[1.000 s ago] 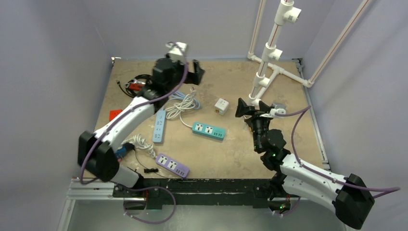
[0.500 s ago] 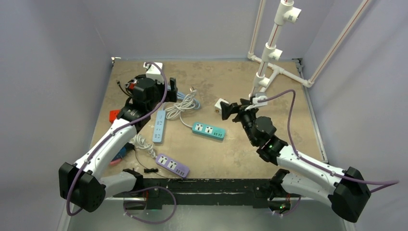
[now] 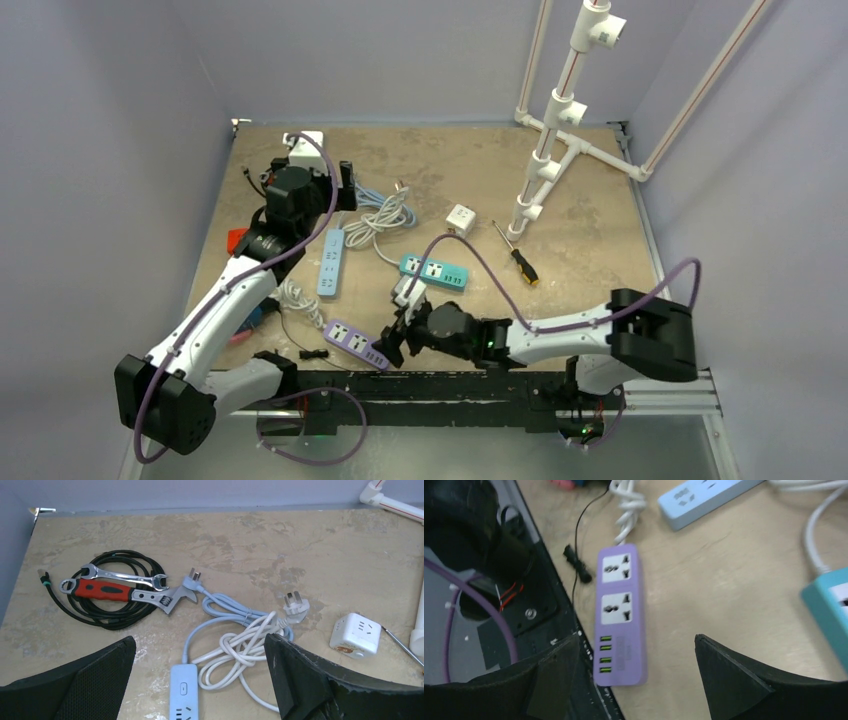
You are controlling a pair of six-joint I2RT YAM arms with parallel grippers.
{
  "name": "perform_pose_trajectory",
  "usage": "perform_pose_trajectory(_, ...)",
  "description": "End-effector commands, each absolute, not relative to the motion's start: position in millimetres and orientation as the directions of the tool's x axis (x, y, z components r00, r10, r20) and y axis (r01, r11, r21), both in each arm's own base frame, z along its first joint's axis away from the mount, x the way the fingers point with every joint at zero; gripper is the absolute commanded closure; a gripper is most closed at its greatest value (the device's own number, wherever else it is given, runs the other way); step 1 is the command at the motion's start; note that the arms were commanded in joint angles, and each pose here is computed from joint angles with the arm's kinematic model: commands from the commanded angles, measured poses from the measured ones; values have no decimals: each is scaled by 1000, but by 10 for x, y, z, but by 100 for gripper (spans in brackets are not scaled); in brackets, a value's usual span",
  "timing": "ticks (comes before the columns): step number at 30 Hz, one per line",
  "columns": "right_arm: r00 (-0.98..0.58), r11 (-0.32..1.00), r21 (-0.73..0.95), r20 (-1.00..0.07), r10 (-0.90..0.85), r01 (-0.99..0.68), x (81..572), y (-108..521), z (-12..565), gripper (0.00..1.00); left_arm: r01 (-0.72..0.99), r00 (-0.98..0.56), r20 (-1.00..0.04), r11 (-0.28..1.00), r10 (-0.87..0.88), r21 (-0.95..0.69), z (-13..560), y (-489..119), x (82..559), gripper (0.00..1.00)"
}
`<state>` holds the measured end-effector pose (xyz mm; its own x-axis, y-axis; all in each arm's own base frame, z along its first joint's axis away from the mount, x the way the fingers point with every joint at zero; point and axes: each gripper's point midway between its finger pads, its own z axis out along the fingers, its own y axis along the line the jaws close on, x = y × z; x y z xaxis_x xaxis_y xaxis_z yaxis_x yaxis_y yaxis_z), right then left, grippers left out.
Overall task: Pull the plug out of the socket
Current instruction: Move the socket to the center of the board.
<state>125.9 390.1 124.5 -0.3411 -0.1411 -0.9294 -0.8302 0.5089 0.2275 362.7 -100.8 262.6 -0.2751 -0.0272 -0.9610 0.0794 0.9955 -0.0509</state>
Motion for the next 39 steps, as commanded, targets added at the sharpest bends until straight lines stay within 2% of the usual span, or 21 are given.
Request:
perform_pose_trajectory(1,-340,489,259,-937,-84,-833,1060,4306,1398,12,45,-221,-974,998,-43,-54,2763,-886,3654,1)
perform_pose_trajectory(15,-387,537,202,-886,-257,-819,932,4734,635,11,64,-210,-977,996,-41,-56,2793,-890,3622,1)
perform_pose_trajectory(24,-417,615,128,-837,-354,-778,1021,4681,214,11,64,-199,-979,996,-42,-56,2821,-875,3591,1)
perform_pose_trajectory(26,-446,635,150,-829,-336,-758,1018,4644,185,20,60,-200,-979,997,-41,-54,2813,-867,3590,1)
perform_pose_trajectory(28,-440,661,122,-831,-340,-741,1074,4552,195,20,63,-203,-978,996,-43,-57,2806,-876,3594,1)
perform_pose_trajectory(29,-440,673,111,-831,-341,-731,1104,4503,197,33,66,-203,-978,996,-44,-59,2806,-883,3594,1)
perform_pose_trajectory(31,-446,702,97,-831,-333,-705,1202,4357,237,40,67,-202,-978,996,-45,-60,2815,-884,3592,1)
perform_pose_trajectory(36,-525,790,133,-810,-261,-599,1551,3788,262,66,74,-192,-980,995,-55,-70,2852,-890,3564,1)
perform_pose_trajectory(39,-564,847,153,-803,-194,-510,1758,3441,327,68,79,-182,-981,994,-62,-77,2884,-894,3547,1)
